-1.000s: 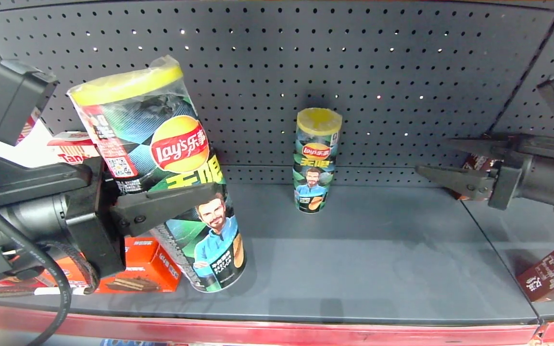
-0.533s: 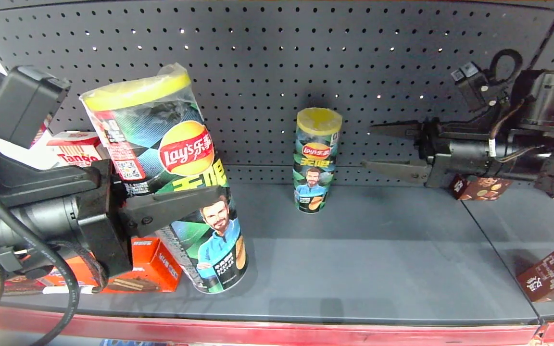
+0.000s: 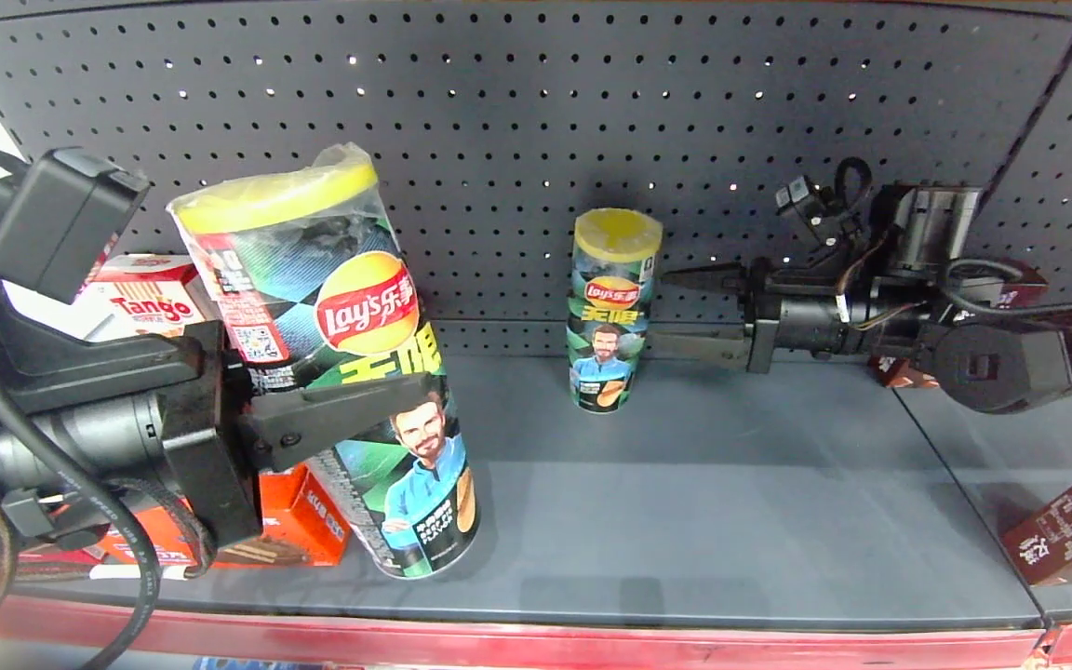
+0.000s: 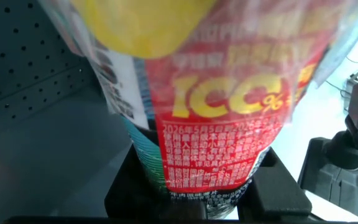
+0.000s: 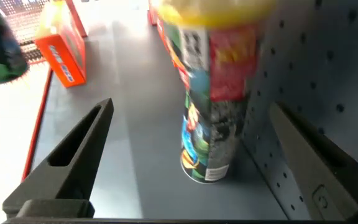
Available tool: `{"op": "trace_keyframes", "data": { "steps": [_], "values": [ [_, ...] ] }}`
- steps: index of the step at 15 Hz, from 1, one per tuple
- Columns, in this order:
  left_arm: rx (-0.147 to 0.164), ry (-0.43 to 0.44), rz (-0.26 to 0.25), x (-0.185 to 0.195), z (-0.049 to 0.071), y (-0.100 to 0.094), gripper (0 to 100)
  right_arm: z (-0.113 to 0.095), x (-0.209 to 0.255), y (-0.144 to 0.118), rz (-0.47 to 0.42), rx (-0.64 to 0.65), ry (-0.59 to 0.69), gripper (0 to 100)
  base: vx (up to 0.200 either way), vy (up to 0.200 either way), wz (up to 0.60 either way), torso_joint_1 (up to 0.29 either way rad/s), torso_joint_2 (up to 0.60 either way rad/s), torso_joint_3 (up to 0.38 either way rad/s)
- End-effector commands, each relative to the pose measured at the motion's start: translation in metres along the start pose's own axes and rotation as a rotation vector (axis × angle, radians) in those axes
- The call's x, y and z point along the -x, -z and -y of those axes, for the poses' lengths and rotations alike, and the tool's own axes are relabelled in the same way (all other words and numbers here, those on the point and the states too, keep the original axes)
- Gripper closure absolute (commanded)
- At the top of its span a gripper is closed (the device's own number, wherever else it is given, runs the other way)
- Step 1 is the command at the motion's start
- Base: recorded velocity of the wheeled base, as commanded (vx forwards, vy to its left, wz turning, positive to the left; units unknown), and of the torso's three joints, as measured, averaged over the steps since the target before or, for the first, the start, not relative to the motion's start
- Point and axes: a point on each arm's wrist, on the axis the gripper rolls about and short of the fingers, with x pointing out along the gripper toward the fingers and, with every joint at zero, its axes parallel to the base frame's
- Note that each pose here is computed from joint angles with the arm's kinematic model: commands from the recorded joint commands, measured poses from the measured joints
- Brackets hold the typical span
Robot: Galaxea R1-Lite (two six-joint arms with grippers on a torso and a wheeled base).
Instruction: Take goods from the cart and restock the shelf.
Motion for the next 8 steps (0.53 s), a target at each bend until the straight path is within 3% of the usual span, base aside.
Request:
{"op": "trace_keyframes", "data": {
  "steps": [1,8],
  "values": [
    [0.001,0.000,-0.002,0.000,0.000,0.001,100,0.007,-0.009,0.014,-0.013,-0.018,-0.007,0,0.000,0.000,0.00,0.000,0.00,0.000],
    [0.014,-0.003,-0.022,0.002,0.000,0.010,100,0.013,-0.035,0.042,-0.023,-0.038,-0.039,0,0.000,0.000,0.00,0.000,0.00,0.000]
  ]
}}
